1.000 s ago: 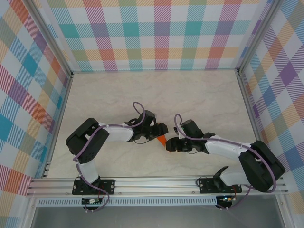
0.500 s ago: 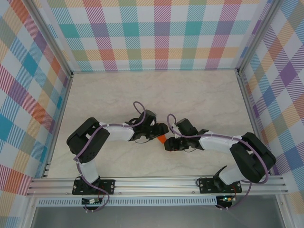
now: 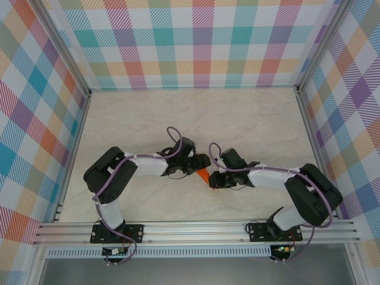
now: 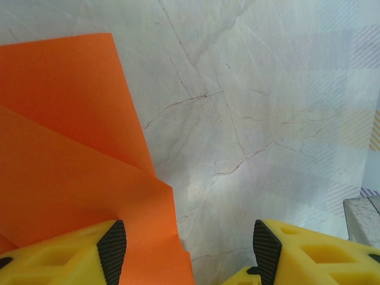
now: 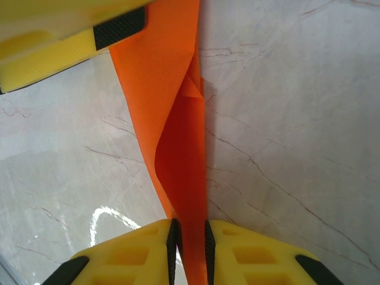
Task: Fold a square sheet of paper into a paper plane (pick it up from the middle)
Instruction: Fold the wing for the fifth time at the center of the table.
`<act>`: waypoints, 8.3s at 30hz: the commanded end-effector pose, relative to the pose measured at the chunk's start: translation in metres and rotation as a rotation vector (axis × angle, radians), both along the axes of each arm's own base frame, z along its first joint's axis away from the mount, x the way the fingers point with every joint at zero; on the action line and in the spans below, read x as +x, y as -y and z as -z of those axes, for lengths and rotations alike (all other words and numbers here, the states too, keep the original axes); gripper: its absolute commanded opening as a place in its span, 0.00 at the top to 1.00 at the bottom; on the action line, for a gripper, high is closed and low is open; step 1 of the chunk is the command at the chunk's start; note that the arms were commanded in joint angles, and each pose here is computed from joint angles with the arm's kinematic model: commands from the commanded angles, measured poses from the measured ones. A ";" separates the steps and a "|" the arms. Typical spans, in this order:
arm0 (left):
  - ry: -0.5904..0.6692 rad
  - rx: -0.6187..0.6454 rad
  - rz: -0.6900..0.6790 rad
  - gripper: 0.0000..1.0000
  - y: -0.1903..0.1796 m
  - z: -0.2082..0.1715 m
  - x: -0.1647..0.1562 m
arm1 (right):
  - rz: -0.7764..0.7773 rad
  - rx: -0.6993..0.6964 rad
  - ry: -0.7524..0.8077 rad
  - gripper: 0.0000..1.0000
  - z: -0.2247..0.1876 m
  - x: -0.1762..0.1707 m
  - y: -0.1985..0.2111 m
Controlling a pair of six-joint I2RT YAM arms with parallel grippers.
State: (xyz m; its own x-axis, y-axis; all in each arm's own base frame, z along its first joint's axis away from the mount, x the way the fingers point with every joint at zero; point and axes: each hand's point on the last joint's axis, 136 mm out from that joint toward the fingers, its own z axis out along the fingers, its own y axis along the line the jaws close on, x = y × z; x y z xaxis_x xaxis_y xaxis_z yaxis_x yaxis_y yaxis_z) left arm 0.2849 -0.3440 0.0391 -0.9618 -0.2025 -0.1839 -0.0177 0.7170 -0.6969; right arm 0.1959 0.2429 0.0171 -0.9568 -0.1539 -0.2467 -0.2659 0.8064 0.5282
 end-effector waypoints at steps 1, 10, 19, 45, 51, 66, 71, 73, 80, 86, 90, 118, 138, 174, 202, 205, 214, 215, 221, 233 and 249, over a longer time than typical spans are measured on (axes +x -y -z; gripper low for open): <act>-0.024 0.056 0.019 0.39 -0.004 0.019 -0.006 | 0.011 -0.015 -0.044 0.81 0.014 -0.008 0.002; -0.027 0.059 0.021 0.39 -0.004 0.019 -0.007 | 0.013 0.024 -0.060 0.76 0.002 -0.014 0.000; -0.033 0.062 0.025 0.39 -0.005 0.022 -0.008 | 0.085 0.099 -0.057 0.69 -0.022 0.000 -0.001; -0.028 0.081 -0.001 0.40 -0.008 0.022 -0.005 | 0.072 0.170 -0.036 0.67 -0.039 0.004 -0.006; -0.033 0.084 -0.004 0.41 -0.010 0.023 -0.006 | 0.060 0.185 -0.049 0.69 -0.039 0.005 -0.012; -0.040 0.086 0.001 0.41 -0.010 0.025 -0.007 | 0.072 0.165 -0.063 0.72 -0.029 0.013 -0.015; -0.039 0.085 0.003 0.41 -0.008 0.025 -0.007 | 0.069 0.170 -0.072 0.73 -0.025 0.013 -0.017; -0.039 0.083 0.004 0.41 -0.008 0.024 -0.007 | 0.066 0.170 -0.073 0.74 -0.024 0.014 -0.018; -0.039 0.085 0.005 0.41 -0.008 0.024 -0.007 | 0.079 0.129 -0.086 0.82 -0.011 0.013 -0.013; -0.040 0.087 0.006 0.41 -0.008 0.023 -0.007 | 0.101 0.116 -0.118 0.90 0.000 0.008 -0.007; -0.040 0.094 0.003 0.41 -0.010 0.024 -0.006 | 0.132 0.111 -0.166 0.95 0.007 0.003 0.001; -0.050 0.099 0.008 0.41 -0.010 0.028 -0.008 | 0.078 0.173 -0.133 0.63 -0.016 -0.003 0.001; -0.053 0.103 0.012 0.41 -0.009 0.029 -0.009 | 0.096 0.013 -0.231 0.77 0.027 -0.009 0.016; -0.077 0.138 0.005 0.41 -0.014 0.037 -0.010 | 0.046 0.237 0.002 0.88 -0.064 -0.003 -0.011; -0.081 0.155 0.002 0.42 -0.017 0.039 -0.012 | 0.156 0.106 -0.192 0.91 0.022 -0.009 0.000; -0.083 0.159 0.002 0.42 -0.018 0.040 -0.012 | 0.153 0.085 -0.175 0.91 0.016 -0.010 0.004; -0.084 0.155 0.001 0.42 -0.017 0.040 -0.011 | 0.005 0.220 -0.102 0.87 -0.031 -0.016 -0.015; -0.084 0.154 0.001 0.42 -0.017 0.040 -0.011 | -0.009 0.233 -0.099 0.87 -0.033 -0.017 -0.017; -0.085 0.154 0.000 0.42 -0.016 0.040 -0.011 | -0.047 0.204 -0.110 0.86 -0.026 -0.020 -0.023; -0.084 0.162 0.000 0.42 -0.019 0.039 -0.012 | 0.075 -0.012 -0.122 0.88 0.016 -0.014 0.008; -0.087 0.164 0.004 0.42 -0.018 0.042 -0.012 | 0.180 0.214 -0.228 0.87 -0.003 -0.021 0.013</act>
